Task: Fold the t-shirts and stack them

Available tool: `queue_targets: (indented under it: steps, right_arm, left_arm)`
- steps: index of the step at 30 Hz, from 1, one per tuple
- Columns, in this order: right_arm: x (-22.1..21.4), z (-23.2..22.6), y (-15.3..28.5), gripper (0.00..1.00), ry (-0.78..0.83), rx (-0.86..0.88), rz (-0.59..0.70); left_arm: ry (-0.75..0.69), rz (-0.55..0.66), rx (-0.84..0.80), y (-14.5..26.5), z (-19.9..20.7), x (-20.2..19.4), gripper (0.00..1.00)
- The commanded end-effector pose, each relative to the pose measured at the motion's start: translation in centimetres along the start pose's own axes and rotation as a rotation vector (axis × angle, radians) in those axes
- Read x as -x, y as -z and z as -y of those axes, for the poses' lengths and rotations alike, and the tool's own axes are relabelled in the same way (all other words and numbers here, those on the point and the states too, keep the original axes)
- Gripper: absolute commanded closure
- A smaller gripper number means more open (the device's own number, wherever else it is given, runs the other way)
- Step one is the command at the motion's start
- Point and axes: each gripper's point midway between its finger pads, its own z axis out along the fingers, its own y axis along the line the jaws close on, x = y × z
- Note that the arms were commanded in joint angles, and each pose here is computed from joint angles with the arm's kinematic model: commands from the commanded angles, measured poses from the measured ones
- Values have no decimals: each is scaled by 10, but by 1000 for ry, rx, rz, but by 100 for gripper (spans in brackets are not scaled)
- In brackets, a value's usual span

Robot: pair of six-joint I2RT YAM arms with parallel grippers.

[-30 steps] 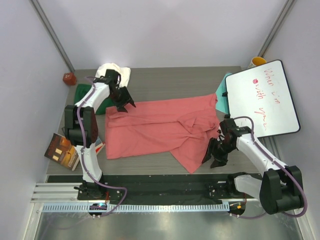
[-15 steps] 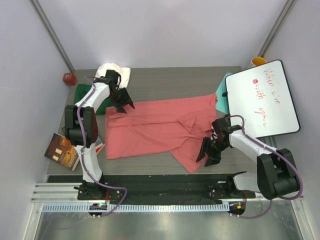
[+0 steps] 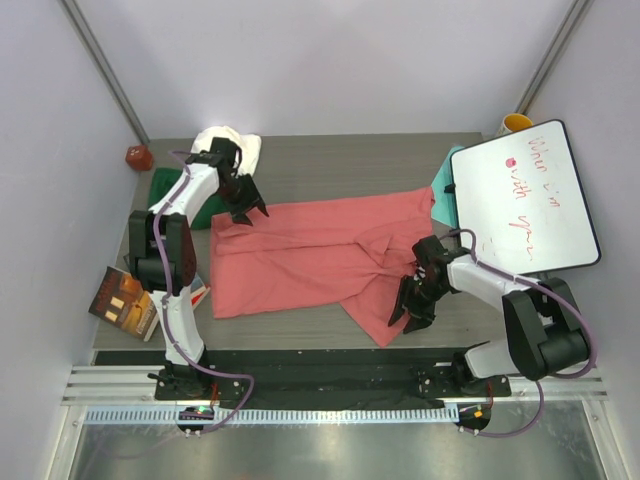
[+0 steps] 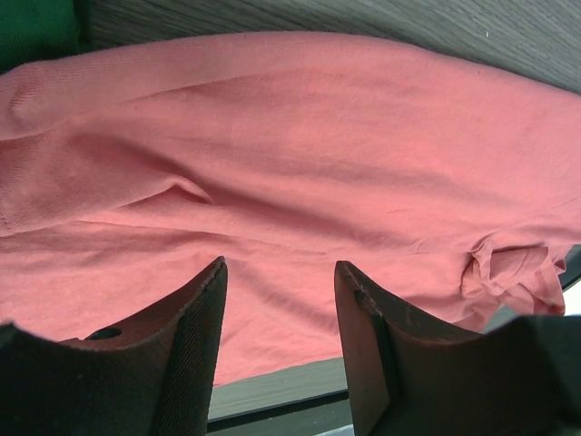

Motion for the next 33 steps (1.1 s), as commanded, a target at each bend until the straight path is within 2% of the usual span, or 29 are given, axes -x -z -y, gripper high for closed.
queue_targets:
  steps: [1, 11, 15, 20, 22, 24, 33]
  right_arm:
    - [8, -2, -1, 52, 9, -42, 39]
    - [7, -5, -6, 59, 25, -92, 44]
    - [8, -3, -7, 65, 26, -115, 53]
    - [10, -4, -9, 77, 31, -126, 61]
    - [11, -4, -9, 90, 34, -132, 66]
    - [12, -5, -9, 98, 38, -130, 67]
    - [25, -16, 10, 99, 82, -121, 145]
  left_arm:
    - [-28, 25, -7, 9, 4, 7, 48]
    - [-25, 7, -2, 3, 0, 4, 49]
    - [-26, 1, -5, 1, 0, 3, 49]
    - [-31, -5, -4, -1, 0, 3, 50]
    - [-32, -9, -2, -2, 0, 4, 50]
    - [-35, -8, -5, -2, 1, 5, 50]
    - [-35, -10, -1, -3, 1, 6, 50]
